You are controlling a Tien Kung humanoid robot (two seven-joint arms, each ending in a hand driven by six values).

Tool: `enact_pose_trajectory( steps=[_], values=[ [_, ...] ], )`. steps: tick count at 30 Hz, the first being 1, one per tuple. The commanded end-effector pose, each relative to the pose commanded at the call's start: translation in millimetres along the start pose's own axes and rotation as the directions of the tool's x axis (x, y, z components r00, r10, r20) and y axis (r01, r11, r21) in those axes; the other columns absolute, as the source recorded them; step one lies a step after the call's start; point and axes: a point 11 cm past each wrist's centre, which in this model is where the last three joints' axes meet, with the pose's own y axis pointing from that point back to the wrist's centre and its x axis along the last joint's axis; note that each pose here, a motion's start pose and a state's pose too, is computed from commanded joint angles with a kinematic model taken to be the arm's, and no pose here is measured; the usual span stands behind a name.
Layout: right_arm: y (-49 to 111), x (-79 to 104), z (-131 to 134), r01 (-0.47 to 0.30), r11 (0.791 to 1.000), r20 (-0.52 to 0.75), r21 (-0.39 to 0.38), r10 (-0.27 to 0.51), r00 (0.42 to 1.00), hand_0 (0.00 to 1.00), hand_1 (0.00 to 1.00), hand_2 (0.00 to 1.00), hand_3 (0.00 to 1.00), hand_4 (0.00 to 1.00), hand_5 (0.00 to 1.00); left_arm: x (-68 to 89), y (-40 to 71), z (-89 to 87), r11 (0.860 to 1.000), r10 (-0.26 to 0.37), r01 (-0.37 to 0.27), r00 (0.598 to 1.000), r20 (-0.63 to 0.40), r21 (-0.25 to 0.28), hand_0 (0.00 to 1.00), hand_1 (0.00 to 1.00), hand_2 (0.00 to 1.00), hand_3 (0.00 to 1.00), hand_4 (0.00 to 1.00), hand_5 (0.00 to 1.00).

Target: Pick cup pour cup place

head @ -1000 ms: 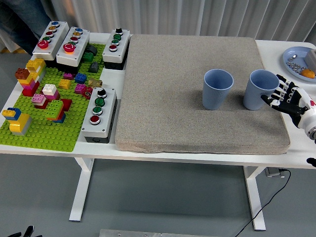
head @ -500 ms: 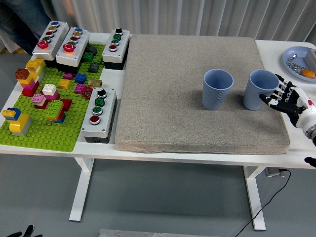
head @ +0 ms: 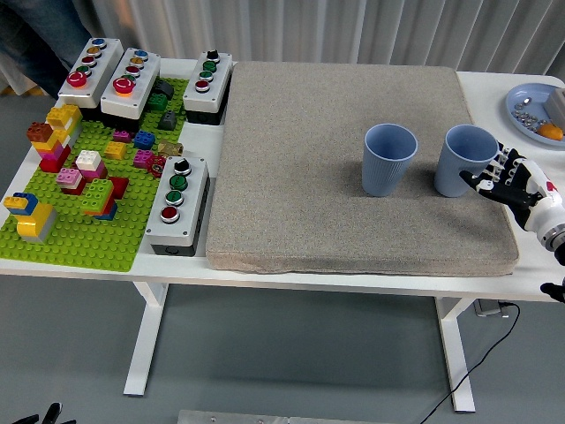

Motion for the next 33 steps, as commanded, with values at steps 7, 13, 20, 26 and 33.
enact_pose_trajectory(
  steps=[7, 13, 20, 26, 33],
  values=[
    [0.0, 0.3, 0.7, -0.003, 1.0, 0.005, 0.001, 0.003, 1.0, 0.929, 0.85, 0.911, 0.942, 0.846, 0.353, 0.8, -0.1, -1.5, 1.0, 0.001, -0.001, 1.0, 0.001, 0.002, 0.716, 0.66, 0.735, 0.656, 0.471, 0.998],
    [-0.6, -1.0, 2.5, -0.002, 1.0, 0.009, -0.003, 0.002, 1.0, 0.932, 0.85, 0.911, 0.942, 0.846, 0.355, -0.3, -0.1, -0.7, 1.0, -0.001, 0.001, 1.0, 0.002, 0.001, 0.716, 0.661, 0.735, 0.656, 0.47, 0.998],
    [-1.5, -0.1, 1.6, -0.005, 1.0, 0.012, -0.001, 0.005, 1.0, 0.932, 0.85, 0.911, 0.942, 0.845, 0.354, -1.6, 0.0, 0.5, 1.0, -0.003, 0.003, 1.0, 0.0, -0.002, 0.716, 0.661, 0.735, 0.656, 0.472, 0.998],
    [-2.4, -1.3, 2.4, -0.004, 1.0, 0.013, -0.003, 0.004, 1.0, 0.933, 0.85, 0.911, 0.942, 0.845, 0.355, -1.7, 0.1, 0.9, 1.0, -0.004, 0.004, 1.0, 0.001, -0.003, 0.716, 0.66, 0.735, 0.656, 0.472, 0.998],
    [-3.4, -3.5, 2.4, -0.001, 1.0, 0.016, -0.001, 0.001, 1.0, 0.932, 0.851, 0.911, 0.942, 0.844, 0.355, -3.2, 0.2, 2.7, 1.0, -0.007, 0.007, 1.0, 0.002, -0.006, 0.716, 0.66, 0.735, 0.656, 0.474, 0.998]
  ],
)
